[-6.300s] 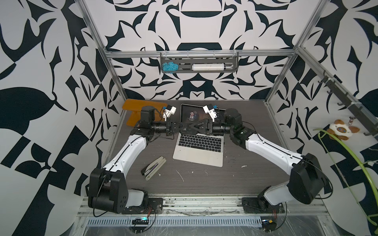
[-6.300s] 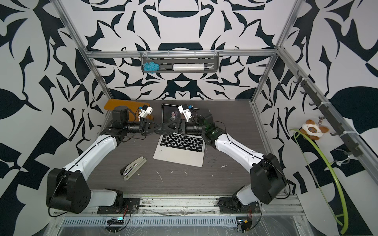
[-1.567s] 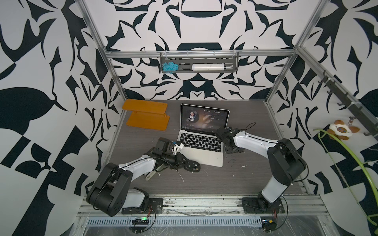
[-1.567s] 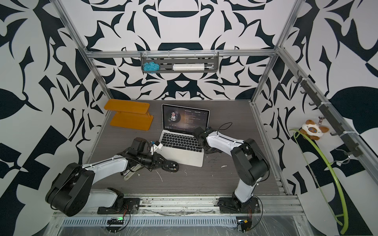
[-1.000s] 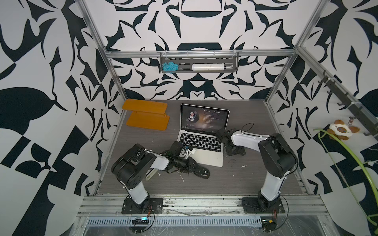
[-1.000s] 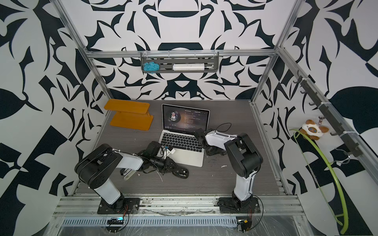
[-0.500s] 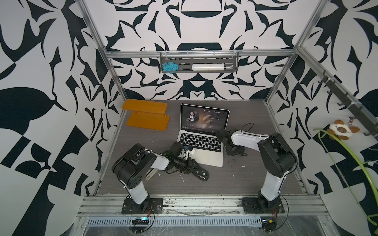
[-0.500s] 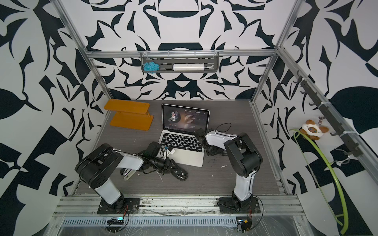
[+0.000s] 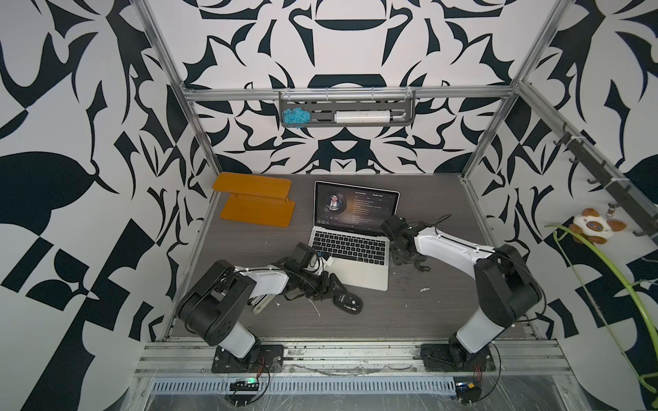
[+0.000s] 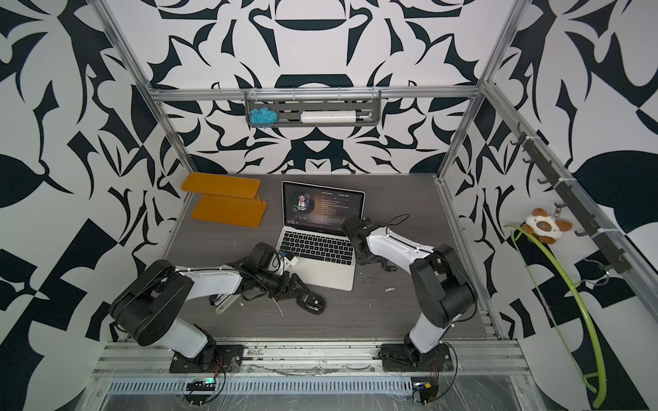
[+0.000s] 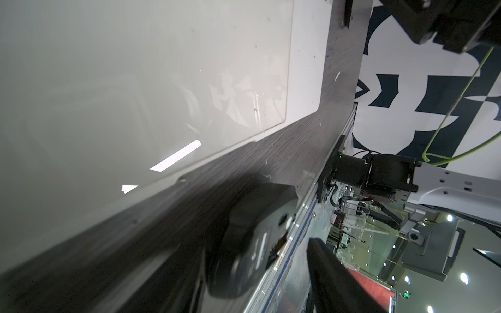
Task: Remove the wireless mouse receiver from the laptop
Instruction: Place the mouse at the center of the board, then take out the USB plug from the USB port.
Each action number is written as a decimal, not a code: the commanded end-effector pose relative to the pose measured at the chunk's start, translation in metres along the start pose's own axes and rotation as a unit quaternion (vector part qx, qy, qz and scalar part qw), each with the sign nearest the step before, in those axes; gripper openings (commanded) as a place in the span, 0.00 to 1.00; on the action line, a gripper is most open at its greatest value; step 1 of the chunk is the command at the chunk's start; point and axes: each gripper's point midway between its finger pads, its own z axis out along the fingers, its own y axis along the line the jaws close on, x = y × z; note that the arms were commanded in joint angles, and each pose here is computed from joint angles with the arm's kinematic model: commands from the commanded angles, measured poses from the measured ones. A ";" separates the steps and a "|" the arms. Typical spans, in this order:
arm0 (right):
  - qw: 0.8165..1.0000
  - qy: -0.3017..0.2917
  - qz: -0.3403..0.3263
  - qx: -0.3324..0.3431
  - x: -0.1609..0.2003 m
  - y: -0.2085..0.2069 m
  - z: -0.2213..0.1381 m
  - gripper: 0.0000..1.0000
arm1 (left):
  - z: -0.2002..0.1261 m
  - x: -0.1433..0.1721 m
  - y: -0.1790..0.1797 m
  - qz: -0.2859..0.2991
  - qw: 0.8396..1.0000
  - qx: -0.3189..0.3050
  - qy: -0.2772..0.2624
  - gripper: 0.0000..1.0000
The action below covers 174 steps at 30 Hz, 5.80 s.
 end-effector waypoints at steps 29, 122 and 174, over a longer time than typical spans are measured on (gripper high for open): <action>0.896 -0.140 0.077 -0.414 -0.041 0.037 -0.104 0.67 | -0.130 -0.098 0.017 0.074 0.964 -0.216 -0.138 0.74; 0.808 -0.105 -0.493 -0.304 -0.045 0.050 0.046 0.62 | -0.069 -0.151 0.126 0.165 0.935 -0.286 0.133 0.40; 0.784 -0.073 -0.515 -0.339 -0.002 0.091 0.056 0.04 | -0.068 -0.146 0.126 0.170 0.931 -0.292 0.141 0.39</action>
